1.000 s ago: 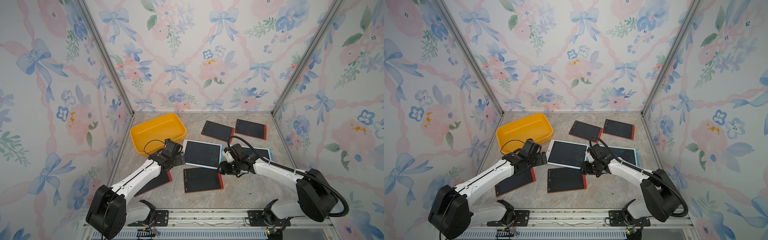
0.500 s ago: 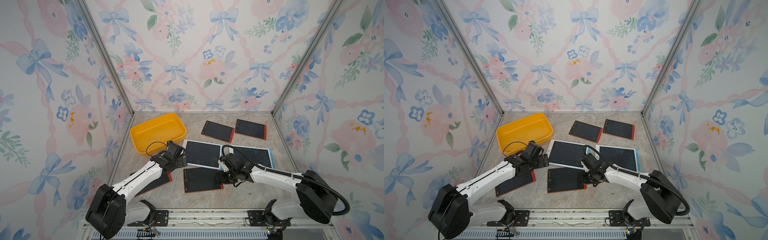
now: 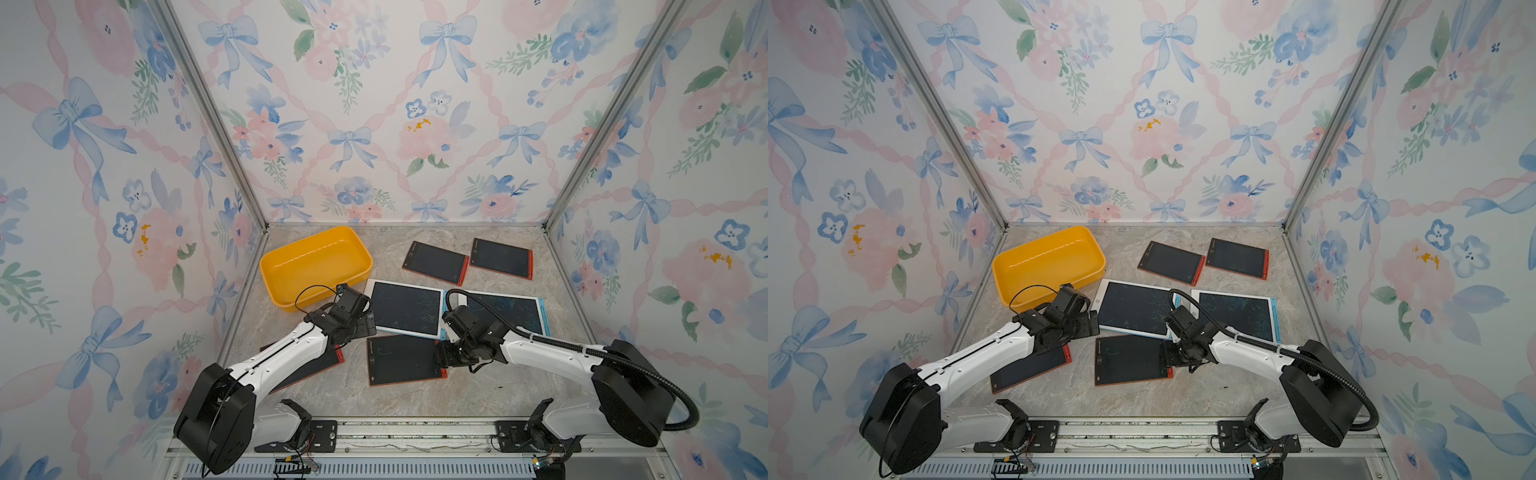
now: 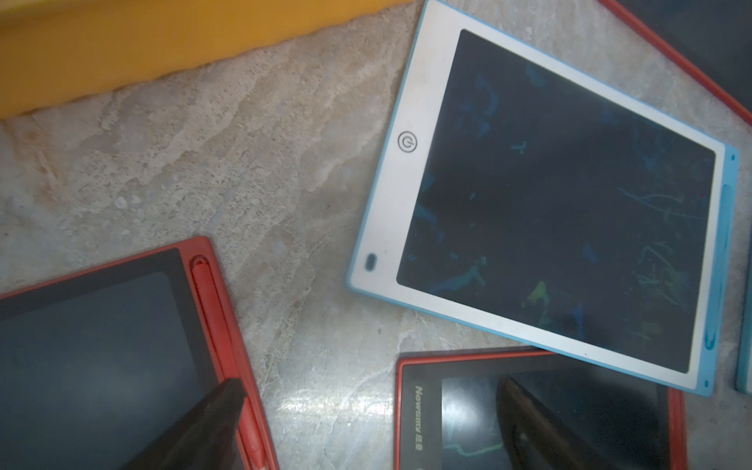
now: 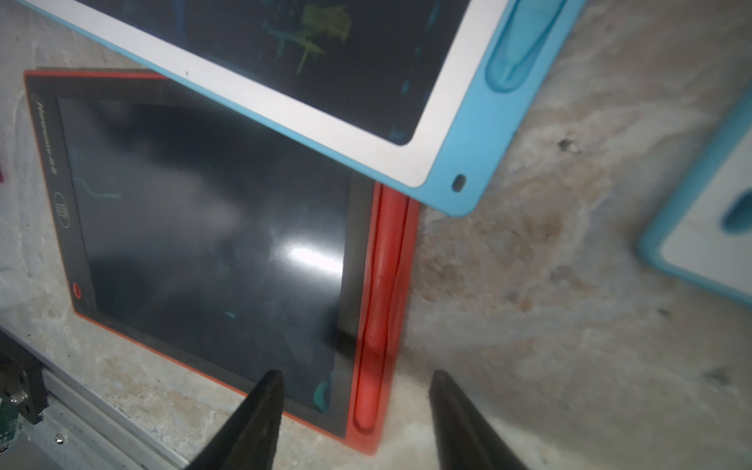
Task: Take out the writing tablet from the storage box
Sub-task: Adjust the writing tablet at the center of the board.
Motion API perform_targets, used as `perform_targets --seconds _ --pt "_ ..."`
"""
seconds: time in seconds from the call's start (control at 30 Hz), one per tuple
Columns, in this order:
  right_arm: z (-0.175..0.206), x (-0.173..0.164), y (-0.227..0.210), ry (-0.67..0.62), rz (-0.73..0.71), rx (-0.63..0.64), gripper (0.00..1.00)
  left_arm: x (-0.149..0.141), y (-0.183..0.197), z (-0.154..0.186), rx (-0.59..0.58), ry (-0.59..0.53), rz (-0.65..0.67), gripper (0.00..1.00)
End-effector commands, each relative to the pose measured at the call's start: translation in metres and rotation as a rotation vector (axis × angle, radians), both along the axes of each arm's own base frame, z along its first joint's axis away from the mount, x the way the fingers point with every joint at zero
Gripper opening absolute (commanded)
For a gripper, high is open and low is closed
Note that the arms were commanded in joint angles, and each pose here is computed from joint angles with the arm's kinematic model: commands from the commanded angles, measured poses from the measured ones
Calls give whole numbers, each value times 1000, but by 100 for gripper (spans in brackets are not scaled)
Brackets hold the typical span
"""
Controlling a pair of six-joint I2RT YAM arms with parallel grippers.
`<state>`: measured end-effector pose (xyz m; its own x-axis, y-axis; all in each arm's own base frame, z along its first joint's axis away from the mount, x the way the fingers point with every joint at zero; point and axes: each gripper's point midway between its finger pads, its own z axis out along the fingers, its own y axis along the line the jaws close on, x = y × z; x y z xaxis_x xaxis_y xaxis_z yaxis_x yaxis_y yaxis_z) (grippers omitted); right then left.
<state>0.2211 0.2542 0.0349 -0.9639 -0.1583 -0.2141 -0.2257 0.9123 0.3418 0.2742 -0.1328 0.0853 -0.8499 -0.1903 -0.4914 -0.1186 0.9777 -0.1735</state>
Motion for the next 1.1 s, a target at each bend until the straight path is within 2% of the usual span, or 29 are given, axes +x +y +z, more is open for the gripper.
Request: perform_targets --seconds 0.0,0.5,0.83,0.93,1.07 --pt "-10 -2 5 23 22 -9 60 0 0 -6 7 10 4 98" --pt "-16 -32 31 62 33 19 60 2 -2 -7 13 8 2 98" --pt "-25 -64 60 125 83 55 60 5 -3 -13 28 15 -6 98" --pt "-20 -61 58 115 78 46 60 7 -4 -12 37 12 -13 98" --pt "2 -37 45 74 51 41 60 10 -4 -15 53 21 -18 98"
